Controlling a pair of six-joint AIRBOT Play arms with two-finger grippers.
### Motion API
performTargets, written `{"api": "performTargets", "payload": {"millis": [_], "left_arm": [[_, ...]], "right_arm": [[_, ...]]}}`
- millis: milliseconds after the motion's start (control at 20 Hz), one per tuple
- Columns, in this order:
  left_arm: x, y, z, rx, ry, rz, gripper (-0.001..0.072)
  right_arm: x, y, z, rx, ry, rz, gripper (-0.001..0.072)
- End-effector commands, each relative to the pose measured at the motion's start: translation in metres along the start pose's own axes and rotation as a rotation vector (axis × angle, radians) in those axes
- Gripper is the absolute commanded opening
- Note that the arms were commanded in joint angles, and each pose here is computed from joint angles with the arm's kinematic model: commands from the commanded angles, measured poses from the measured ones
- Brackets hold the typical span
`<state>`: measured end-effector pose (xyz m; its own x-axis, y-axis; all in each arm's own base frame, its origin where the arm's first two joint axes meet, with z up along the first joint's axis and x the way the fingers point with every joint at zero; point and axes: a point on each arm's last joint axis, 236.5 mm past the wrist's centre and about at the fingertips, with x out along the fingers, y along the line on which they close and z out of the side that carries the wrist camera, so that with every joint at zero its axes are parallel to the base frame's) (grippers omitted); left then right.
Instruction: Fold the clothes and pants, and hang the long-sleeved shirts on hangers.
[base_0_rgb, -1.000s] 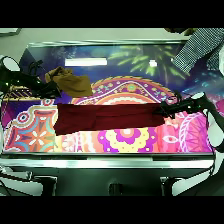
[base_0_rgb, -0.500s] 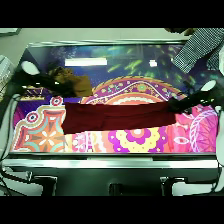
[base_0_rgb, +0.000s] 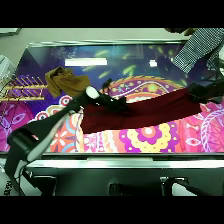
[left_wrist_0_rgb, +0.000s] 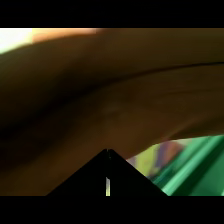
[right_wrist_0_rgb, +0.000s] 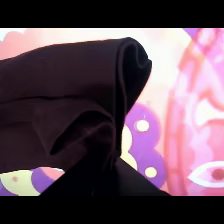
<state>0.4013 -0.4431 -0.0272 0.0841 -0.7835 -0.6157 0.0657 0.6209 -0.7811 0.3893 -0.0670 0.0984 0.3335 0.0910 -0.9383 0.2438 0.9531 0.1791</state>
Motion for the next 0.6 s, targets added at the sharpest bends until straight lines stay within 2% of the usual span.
{"api": "performTargets", "payload": {"millis": [0,550], "left_arm": [[0.062,-0.035,-0.028,-0.115,-0.057,-0.094,0.0018],[0.130,-0.052,-0.086,-0.221,0.013,-0.106,0.0017]], "right_arm": [[-0.030,-0.004,-0.007,0.009,-0.030,-0.039,0.0027],[-0.060,0.000,-0.026,0.013,-0.036,-0.040,0.0027]]}}
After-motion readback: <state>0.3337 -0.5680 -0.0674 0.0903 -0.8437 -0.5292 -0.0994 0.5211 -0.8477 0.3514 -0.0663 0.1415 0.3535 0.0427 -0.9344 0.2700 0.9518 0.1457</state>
